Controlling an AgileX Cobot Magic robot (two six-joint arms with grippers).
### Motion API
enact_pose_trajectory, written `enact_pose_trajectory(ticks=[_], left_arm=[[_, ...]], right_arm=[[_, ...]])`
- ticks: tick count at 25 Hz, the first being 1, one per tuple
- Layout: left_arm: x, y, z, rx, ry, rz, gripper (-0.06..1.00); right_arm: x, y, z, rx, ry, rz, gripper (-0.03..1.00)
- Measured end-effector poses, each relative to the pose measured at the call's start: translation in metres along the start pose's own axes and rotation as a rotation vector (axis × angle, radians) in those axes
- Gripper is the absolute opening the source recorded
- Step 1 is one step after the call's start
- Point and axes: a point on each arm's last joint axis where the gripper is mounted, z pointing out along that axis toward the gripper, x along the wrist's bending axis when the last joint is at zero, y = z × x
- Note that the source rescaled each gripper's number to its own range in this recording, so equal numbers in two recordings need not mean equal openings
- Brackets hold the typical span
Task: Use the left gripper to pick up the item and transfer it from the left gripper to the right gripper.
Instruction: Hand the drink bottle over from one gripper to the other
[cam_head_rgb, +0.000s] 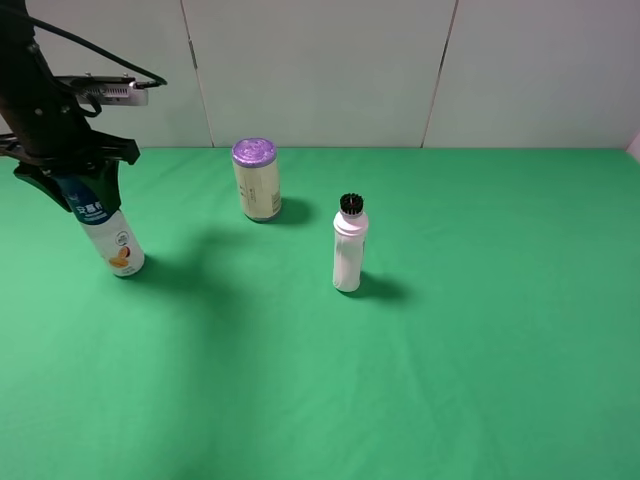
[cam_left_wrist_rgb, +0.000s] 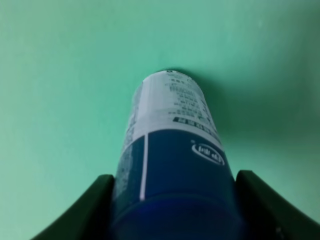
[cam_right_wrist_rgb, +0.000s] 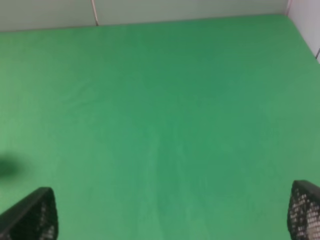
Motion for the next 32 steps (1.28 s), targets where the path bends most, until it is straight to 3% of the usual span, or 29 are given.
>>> enact_pose_trajectory(ticks=[8,20,32], left_arm=[[-0.001,-0.016,-0.037,-0.07,-0.004,0.002,0.0],[-0.013,-0.056,-0.103,-0.213,-0.125,-0.018,0.0],[-0.042,-0.065,-0.123,-0.272,-0.452,0.067,0.0]], right_arm=[[0.0,0.0,0.0,0.0,0.0,0.0,1.0],[0.0,0.0,0.0,0.0,0.0,0.0,1.0],[0.0,0.0,0.0,0.0,0.0,0.0,1.0]])
